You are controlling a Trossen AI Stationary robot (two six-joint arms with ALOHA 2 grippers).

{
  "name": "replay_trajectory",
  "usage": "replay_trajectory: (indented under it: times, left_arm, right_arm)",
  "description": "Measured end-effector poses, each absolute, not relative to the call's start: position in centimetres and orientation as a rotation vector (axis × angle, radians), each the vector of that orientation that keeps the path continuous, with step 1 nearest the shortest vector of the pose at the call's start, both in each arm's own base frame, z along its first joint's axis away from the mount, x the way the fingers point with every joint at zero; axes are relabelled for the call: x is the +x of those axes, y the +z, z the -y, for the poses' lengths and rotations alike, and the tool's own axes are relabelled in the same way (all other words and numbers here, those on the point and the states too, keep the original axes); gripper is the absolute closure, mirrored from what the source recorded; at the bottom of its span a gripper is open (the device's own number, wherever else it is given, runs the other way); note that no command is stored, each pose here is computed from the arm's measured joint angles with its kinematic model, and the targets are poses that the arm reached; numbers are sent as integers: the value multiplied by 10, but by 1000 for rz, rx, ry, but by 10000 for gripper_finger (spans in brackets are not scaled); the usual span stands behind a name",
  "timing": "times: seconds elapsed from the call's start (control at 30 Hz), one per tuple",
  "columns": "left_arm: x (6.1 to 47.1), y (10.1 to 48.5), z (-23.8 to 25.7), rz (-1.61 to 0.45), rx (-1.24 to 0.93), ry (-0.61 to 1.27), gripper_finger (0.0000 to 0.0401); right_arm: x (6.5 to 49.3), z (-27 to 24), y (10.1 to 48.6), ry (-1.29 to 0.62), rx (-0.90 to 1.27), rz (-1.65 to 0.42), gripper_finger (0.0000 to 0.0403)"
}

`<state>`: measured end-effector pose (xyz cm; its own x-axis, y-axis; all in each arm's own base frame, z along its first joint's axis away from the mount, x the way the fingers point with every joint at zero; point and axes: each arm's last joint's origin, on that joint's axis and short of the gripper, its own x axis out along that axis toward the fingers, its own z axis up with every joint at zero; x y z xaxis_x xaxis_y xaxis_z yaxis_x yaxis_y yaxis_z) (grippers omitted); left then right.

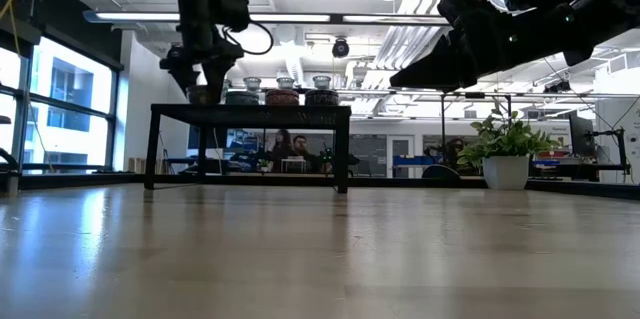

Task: Pick & Place candle stick holders
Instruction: Put the red scented candle on the shelf

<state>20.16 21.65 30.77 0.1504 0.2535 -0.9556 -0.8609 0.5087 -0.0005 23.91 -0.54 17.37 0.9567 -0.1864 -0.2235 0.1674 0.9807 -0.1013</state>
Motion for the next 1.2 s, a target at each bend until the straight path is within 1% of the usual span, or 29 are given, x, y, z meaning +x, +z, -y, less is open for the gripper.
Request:
replay_trajectory:
  times: [0.3,0.83,1.07,1.2]
  left_arm:
    - [200,306,-222,-1128,-664,902,115]
    - [204,298,-227,-1166,-669,894,114]
    - [204,298,-227,-1163,-666,895,35]
    - [204,298,-227,-1167,-665,893,23]
  right_arm:
    - [239,5,174,-180,-82,-234,401]
    - [239,5,174,-180,-82,-234,401]
    - [239,5,174,-180,-82,-234,402]
    - [239,5,174,-180,-82,-234,401]
